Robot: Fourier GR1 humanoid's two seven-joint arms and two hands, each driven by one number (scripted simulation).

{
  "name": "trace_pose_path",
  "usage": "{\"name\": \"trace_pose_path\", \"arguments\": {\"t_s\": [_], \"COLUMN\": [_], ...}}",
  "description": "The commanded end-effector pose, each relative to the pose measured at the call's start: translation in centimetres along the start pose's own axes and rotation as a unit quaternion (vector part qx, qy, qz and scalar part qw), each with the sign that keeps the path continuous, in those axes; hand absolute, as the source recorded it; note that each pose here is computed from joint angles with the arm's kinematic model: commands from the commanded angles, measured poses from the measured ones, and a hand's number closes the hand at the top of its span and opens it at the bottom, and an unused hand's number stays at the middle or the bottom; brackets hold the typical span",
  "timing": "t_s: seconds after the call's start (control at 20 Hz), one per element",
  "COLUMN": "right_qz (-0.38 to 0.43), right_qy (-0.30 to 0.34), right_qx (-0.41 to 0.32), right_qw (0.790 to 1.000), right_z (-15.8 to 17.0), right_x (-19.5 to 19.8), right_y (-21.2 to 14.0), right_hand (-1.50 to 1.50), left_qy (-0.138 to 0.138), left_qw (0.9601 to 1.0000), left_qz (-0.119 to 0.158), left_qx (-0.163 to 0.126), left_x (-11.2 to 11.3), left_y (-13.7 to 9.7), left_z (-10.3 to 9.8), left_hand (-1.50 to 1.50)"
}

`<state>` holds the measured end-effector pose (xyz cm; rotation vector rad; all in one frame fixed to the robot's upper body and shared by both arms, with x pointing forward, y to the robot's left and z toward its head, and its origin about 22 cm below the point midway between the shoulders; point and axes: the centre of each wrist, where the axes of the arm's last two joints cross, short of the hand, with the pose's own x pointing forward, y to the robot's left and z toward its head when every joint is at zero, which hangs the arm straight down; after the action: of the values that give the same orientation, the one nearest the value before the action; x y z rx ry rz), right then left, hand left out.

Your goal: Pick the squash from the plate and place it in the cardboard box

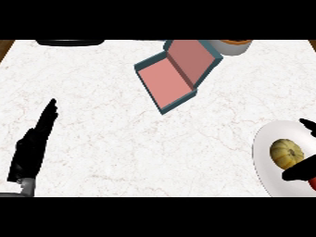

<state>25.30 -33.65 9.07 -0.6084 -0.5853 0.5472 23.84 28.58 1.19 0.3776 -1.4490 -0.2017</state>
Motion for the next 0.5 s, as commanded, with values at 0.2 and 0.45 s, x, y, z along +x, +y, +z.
{"name": "trace_pose_path", "arguments": {"t_s": [0.2,0.45], "right_qz": [0.008,-0.004], "right_qy": [0.019,0.016], "right_qx": [0.006,-0.004], "right_qw": [1.000,1.000], "right_z": [-1.5,-0.3], "right_x": [-0.5,0.3], "right_y": [0.9,-1.0], "right_hand": [-1.50,-1.50], "left_qy": [0.008,0.006], "left_qw": [0.9999,1.0000], "left_qz": [0.001,0.000], "left_qx": [-0.007,0.001], "left_x": [0.5,-0.3], "left_y": [1.2,-0.7], "left_z": [-1.0,-0.5], "left_hand": [0.00,0.00]}}
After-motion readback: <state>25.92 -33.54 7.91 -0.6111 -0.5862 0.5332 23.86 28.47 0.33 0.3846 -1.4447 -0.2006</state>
